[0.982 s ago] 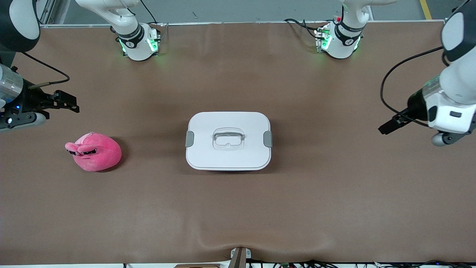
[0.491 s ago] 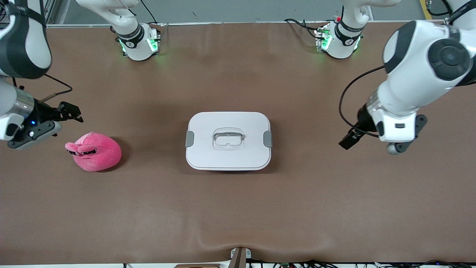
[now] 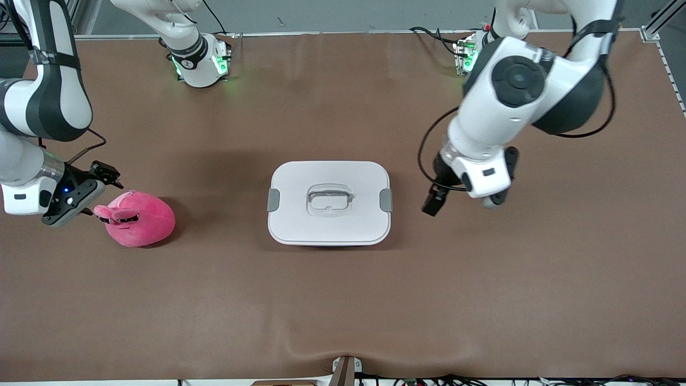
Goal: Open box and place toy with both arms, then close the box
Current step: 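Reach the left gripper to the lid handle while the right gripper reaches the toy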
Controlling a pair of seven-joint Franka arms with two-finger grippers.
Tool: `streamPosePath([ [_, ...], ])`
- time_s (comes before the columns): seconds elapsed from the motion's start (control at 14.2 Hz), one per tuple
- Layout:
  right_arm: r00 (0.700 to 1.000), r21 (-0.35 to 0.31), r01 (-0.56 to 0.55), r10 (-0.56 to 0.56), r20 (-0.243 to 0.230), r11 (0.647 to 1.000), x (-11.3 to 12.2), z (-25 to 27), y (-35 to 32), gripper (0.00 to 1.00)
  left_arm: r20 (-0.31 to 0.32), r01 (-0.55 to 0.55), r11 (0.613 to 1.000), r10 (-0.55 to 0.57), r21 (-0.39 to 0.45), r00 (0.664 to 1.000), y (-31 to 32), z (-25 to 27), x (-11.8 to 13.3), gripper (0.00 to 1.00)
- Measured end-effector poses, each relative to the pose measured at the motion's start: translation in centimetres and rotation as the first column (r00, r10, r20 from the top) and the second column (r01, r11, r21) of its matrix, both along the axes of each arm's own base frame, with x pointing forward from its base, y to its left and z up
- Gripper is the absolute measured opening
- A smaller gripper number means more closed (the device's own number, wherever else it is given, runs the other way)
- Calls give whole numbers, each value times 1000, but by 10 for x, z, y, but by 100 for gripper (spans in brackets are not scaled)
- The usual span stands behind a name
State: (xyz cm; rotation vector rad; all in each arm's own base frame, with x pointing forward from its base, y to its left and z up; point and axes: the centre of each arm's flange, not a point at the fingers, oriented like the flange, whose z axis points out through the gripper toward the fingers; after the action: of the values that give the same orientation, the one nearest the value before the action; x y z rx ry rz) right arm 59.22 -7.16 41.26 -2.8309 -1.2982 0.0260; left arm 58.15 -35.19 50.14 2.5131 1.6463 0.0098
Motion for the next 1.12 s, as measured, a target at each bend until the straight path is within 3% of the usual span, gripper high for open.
streamPosePath([
  [0.49, 985, -3, -170, 170, 22, 985, 13, -24, 23, 100, 0, -247, 965, 248, -84, 969, -56, -20, 2, 100],
  [0.91, 939, 7, -345, 345, -3, 939, 17, -52, 19, 100, -27, -364, 924, 364, -118, 931, -105, -48, -11, 100],
  [1.12, 917, 15, -397, 398, -20, 918, 19, -74, 12, 100, -8, -393, 914, 394, -101, 919, -123, -61, -16, 100],
])
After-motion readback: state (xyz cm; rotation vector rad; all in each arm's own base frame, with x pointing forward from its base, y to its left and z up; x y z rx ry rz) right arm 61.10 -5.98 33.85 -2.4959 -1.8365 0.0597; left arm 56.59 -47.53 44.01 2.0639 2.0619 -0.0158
